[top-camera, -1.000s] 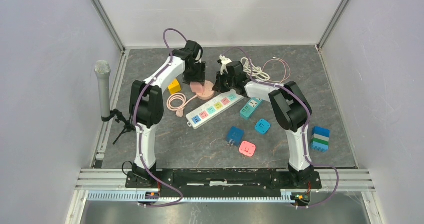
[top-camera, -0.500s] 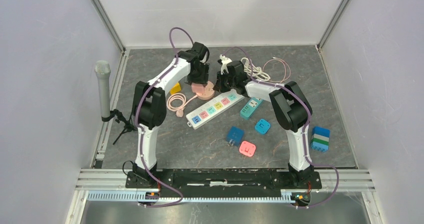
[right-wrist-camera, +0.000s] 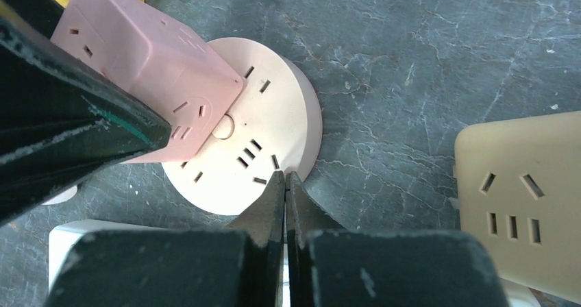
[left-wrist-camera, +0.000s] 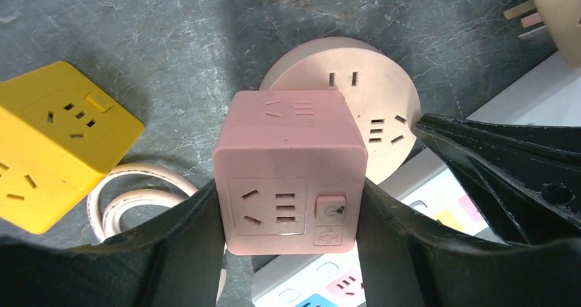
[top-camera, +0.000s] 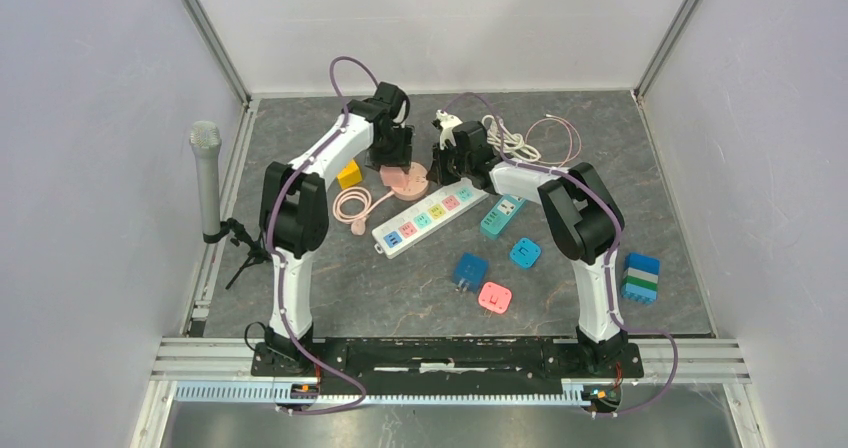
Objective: Pull the plug off the socket
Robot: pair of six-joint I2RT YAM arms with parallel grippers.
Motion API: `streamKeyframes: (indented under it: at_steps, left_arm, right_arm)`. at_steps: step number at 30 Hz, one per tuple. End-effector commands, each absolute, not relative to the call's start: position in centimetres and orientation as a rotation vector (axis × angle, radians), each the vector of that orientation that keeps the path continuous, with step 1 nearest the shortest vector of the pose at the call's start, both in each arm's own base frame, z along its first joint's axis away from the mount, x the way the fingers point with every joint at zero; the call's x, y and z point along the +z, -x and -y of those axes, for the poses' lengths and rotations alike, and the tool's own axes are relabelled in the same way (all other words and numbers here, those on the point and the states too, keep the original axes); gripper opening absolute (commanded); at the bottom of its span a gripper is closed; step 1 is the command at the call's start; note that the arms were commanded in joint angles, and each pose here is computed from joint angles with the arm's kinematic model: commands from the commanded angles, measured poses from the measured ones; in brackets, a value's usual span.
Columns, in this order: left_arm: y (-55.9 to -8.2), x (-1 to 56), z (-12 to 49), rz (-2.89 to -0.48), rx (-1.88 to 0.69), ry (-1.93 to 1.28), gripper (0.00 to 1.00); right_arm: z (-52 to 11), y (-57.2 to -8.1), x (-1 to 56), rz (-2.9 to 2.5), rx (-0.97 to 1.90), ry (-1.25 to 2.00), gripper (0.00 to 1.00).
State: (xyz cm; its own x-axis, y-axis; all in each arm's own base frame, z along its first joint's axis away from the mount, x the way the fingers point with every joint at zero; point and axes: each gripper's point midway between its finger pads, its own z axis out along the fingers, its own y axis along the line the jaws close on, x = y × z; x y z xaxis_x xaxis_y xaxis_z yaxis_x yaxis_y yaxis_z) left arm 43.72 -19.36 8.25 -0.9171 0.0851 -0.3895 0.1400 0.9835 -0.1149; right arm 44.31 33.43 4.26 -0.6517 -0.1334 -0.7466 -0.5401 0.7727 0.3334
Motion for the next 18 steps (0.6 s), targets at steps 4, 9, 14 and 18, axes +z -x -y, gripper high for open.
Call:
streamKeyframes:
  at_steps: [4,9,14,18]
  left_arm:
    - [-43.0,13.5,21.4,-2.617,-0.221,-0.169,0.04]
    - [-43.2,14.7,22.1,-2.630,-0.531,-0.117,0.04]
    - [-43.2,14.1,23.0,-2.607,-0.494,-0.128,0.04]
    - [-42.9,12.8,22.7,-2.613,-0.287,-0.181,0.04]
  right_arm:
    - [-30.9,-39.5,-3.7,-2.498,0.561,0.591,0.00]
    - [-31.2,-39.6,-3.7,-2.487,0.509,0.654,0.00]
    - [-31.3,-39.5,-3.9,-2.491,0.498,0.674,0.00]
    - [-31.2,-39.6,-4.0,-2.496,0.485,0.675,0.00]
